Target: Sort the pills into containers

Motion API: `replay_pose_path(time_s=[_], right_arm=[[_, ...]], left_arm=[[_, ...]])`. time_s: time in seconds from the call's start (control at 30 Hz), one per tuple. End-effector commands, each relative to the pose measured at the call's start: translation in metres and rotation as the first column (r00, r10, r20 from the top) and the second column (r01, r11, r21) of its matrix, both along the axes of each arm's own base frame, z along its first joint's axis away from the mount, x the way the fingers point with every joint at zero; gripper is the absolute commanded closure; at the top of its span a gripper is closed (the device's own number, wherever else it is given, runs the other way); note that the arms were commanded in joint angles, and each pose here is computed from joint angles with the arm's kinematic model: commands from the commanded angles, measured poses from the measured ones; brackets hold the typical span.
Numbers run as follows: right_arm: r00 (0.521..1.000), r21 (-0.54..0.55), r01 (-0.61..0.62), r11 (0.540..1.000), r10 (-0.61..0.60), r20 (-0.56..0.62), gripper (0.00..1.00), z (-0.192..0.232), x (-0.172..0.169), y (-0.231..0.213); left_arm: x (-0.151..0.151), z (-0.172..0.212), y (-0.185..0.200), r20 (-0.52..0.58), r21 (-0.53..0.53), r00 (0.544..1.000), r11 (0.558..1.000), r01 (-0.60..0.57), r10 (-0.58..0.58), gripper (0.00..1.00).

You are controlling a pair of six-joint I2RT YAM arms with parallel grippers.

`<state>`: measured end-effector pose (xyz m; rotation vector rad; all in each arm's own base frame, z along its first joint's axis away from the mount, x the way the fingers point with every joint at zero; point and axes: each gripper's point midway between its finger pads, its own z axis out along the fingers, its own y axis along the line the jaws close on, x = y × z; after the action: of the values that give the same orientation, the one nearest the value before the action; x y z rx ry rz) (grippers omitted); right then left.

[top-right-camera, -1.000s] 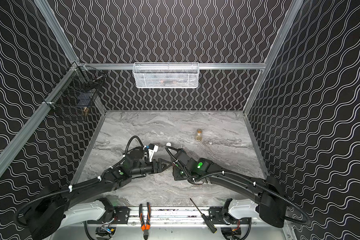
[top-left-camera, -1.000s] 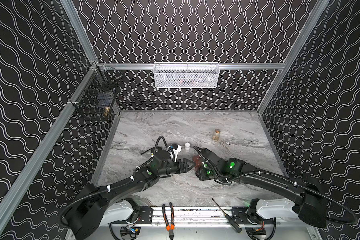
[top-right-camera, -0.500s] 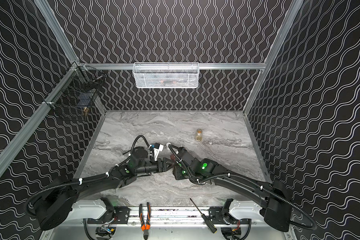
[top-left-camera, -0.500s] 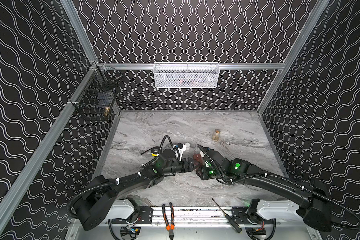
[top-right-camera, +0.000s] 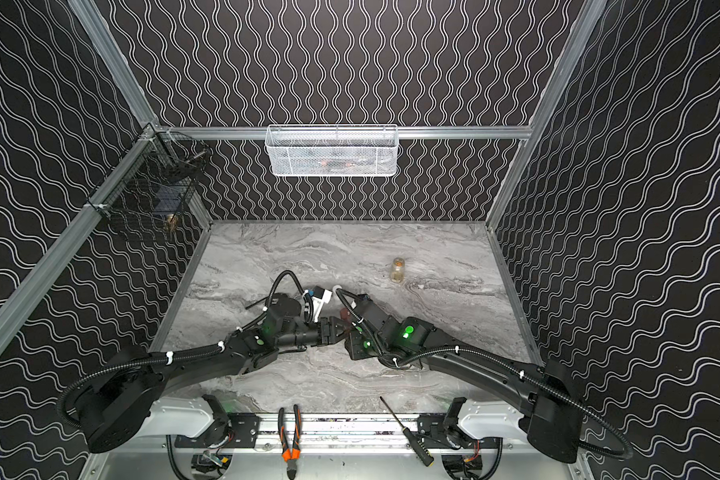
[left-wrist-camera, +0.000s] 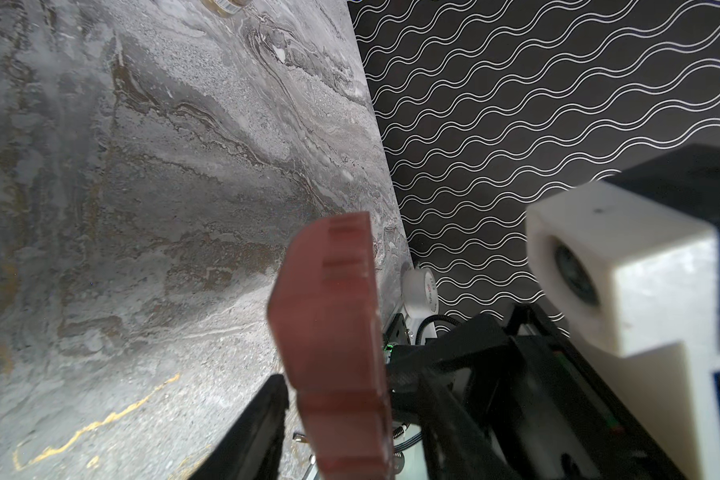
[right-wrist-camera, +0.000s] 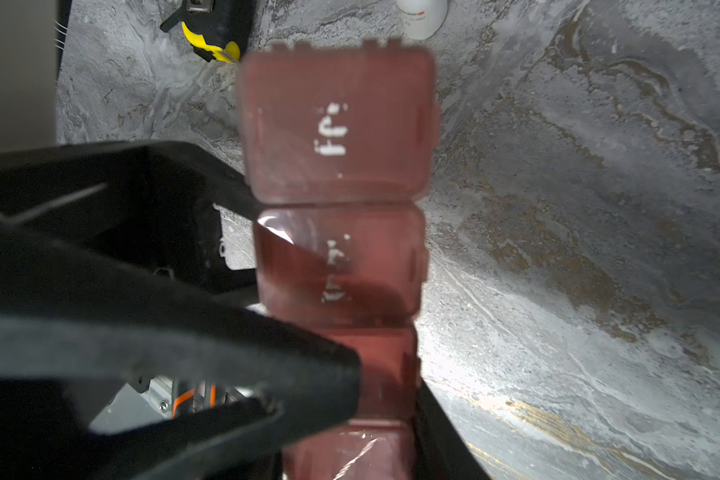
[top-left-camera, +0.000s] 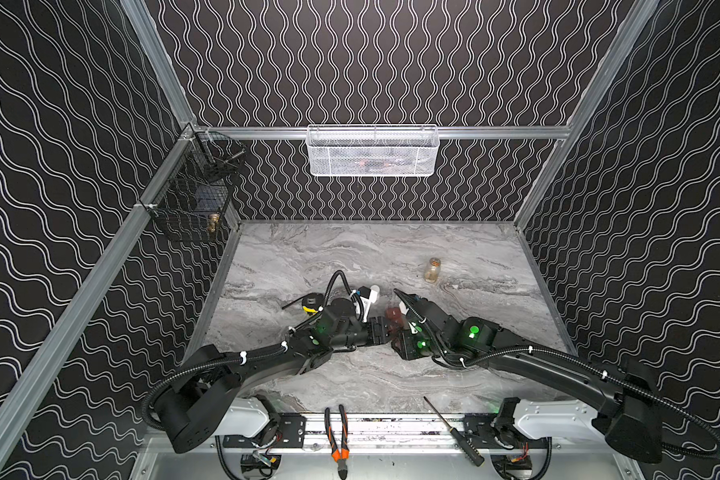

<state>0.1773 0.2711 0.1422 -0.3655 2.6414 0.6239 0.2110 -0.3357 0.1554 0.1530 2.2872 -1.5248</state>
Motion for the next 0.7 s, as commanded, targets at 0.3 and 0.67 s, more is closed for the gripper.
replay_pose_path(time_s=[0.3, 0.67], right_arm=[[1.000, 0.044, -0.021, 0.999, 0.021, 0.015, 0.65, 0.0042, 0.0013, 0.0084], [0.999, 0.075, -0.037, 0.996, 0.036, 0.009, 0.47, 0.0092, -0.0038, 0.0094]], left_arm=[[-0.0004, 0.0050, -0.0025, 0.013, -0.037, 1.000, 0.999, 0.005, -0.004, 0.62], [-0.0001, -0.0012, 0.0002, 0.010, -0.019, 1.000, 1.000, -0.006, 0.006, 0.74]])
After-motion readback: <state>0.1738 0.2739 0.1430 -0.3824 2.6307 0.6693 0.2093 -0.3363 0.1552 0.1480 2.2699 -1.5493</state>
